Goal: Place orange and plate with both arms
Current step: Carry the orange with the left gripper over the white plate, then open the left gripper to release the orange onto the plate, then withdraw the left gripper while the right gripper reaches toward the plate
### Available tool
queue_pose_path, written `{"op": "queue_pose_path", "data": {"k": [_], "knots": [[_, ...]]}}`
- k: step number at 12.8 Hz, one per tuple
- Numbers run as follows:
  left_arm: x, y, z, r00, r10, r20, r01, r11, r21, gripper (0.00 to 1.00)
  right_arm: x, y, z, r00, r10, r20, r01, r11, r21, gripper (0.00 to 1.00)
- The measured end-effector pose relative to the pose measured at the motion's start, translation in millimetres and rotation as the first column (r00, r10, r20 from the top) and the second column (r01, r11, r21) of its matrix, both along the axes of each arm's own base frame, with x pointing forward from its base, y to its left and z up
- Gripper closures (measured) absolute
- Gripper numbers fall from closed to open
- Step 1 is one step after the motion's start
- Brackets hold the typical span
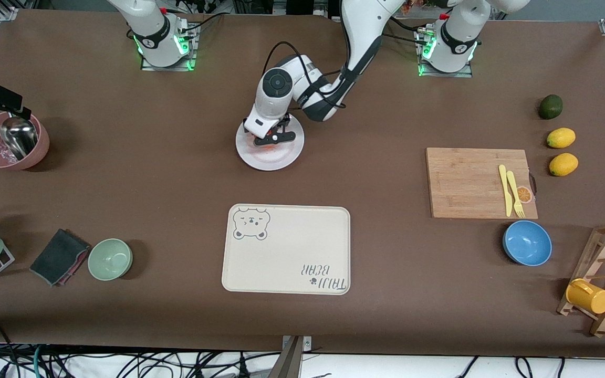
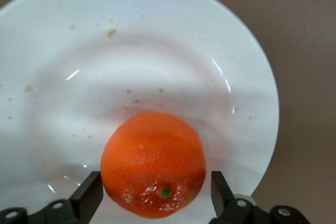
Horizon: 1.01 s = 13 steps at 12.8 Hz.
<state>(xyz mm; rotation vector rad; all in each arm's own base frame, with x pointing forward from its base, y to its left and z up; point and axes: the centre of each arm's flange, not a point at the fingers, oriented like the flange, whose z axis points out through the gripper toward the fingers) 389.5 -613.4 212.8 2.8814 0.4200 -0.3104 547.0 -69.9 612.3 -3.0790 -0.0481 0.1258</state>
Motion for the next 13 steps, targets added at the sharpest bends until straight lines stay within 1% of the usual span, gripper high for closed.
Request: {"op": "queue_pose_path", "data": {"k": [1,3,6,9,11,13], "knots": [[14.8,4.9,9.5,1.000,0.013,-0.006,-0.013,1.000,0.003,0.00,-0.2,-3.3,-0.4,1.000,-0.006,-0.001,0.006,1.000,0.000,0.00],[50.0,28.8,29.1,0.999,0.025,-0.047,-0.024,0.999,0.035,0.00,-0.7,-10.4,-1.4,1.000,-0.019,-0.002,0.019,1.000,0.000,0.00],[114.3,102.8,78.5,0.991,-0.067,-0.119,0.075,0.995,0.062,0.00,5.9,-6.5,-12.8,1.000,-0.012,-0.022,0.012,1.000,-0.001,0.00],[181.3,222.5,125.8,0.967,-0.171,-0.188,0.180,0.983,0.034,0.00,7.3,-2.5,-29.3,0.995,0.042,-0.087,-0.041,0.999,0.014,0.00],[219.4,320.4,136.4,0.938,-0.266,-0.220,0.271,0.962,-0.009,0.00,7.1,-3.1,-31.5,0.993,0.073,-0.098,-0.072,0.997,0.011,0.00],[246.0,418.0,136.8,0.910,-0.343,-0.233,0.356,0.935,0.011,0.00,6.4,-9.9,-30.8,0.988,0.115,-0.107,-0.119,0.992,-0.033,0.00]]}}
